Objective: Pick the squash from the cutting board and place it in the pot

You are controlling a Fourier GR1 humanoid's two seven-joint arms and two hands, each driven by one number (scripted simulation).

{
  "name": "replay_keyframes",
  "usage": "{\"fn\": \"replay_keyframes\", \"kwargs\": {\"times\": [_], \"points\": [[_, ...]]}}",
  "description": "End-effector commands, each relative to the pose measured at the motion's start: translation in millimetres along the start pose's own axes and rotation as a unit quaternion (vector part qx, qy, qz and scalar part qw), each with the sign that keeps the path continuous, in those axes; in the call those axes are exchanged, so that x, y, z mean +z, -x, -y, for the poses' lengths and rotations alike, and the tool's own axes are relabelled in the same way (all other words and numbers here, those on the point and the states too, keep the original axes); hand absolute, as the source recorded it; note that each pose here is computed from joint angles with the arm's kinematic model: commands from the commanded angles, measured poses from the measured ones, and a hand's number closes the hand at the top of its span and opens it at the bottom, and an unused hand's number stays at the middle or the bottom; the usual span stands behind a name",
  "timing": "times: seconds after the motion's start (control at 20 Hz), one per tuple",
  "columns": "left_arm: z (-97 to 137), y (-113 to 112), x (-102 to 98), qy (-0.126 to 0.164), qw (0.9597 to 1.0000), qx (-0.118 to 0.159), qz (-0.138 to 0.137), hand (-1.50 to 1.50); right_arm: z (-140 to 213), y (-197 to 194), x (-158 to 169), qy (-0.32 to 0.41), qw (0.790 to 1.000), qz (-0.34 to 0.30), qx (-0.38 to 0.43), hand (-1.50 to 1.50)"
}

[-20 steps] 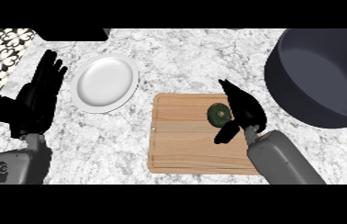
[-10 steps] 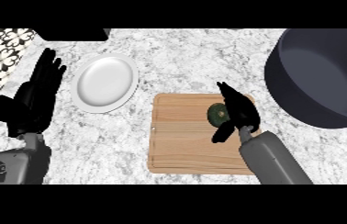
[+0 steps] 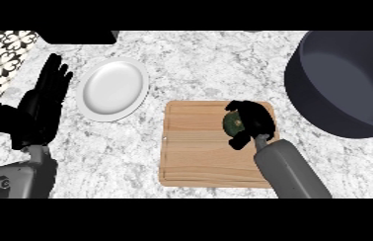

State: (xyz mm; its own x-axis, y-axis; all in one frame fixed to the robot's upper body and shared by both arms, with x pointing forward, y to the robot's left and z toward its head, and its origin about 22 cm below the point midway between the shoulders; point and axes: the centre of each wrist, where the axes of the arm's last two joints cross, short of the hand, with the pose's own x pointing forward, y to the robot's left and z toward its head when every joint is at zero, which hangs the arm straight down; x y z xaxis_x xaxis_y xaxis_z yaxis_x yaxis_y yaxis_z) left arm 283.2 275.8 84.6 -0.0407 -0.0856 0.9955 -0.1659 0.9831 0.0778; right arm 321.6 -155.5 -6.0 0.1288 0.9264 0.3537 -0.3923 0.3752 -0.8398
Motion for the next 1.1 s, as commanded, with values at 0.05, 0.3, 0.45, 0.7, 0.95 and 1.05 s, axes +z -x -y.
{"fn": "replay_keyframes", "kwargs": {"times": [0.05, 0.3, 0.45, 0.7, 0.95, 1.05], "points": [[-25, 2, -3, 0.002, 1.0, 0.001, 0.001, 0.0, -16, 21, 2, 0.01, 0.999, 0.035, 0.02, 1.5], [-8, -6, -6, 0.005, 1.0, 0.002, -0.004, 0.0, -16, 9, 3, -0.003, 0.999, 0.03, 0.024, 1.5], [-6, -2, -8, 0.0, 1.0, -0.002, 0.0, 0.0, -7, 0, 14, -0.035, 0.993, 0.099, 0.053, 1.5], [-8, 2, 1, -0.009, 0.9999, -0.005, -0.003, 0.0, -43, -8, 84, -0.113, 0.962, 0.237, 0.076, 1.5], [-23, -2, 10, -0.009, 1.0, -0.002, -0.003, 0.0, -21, -9, 143, -0.059, 0.969, 0.23, 0.068, 1.5], [-5, 3, -2, -0.009, 0.9999, -0.005, 0.001, 0.0, -15, -7, 147, -0.029, 0.971, 0.234, 0.039, 1.5]]}}
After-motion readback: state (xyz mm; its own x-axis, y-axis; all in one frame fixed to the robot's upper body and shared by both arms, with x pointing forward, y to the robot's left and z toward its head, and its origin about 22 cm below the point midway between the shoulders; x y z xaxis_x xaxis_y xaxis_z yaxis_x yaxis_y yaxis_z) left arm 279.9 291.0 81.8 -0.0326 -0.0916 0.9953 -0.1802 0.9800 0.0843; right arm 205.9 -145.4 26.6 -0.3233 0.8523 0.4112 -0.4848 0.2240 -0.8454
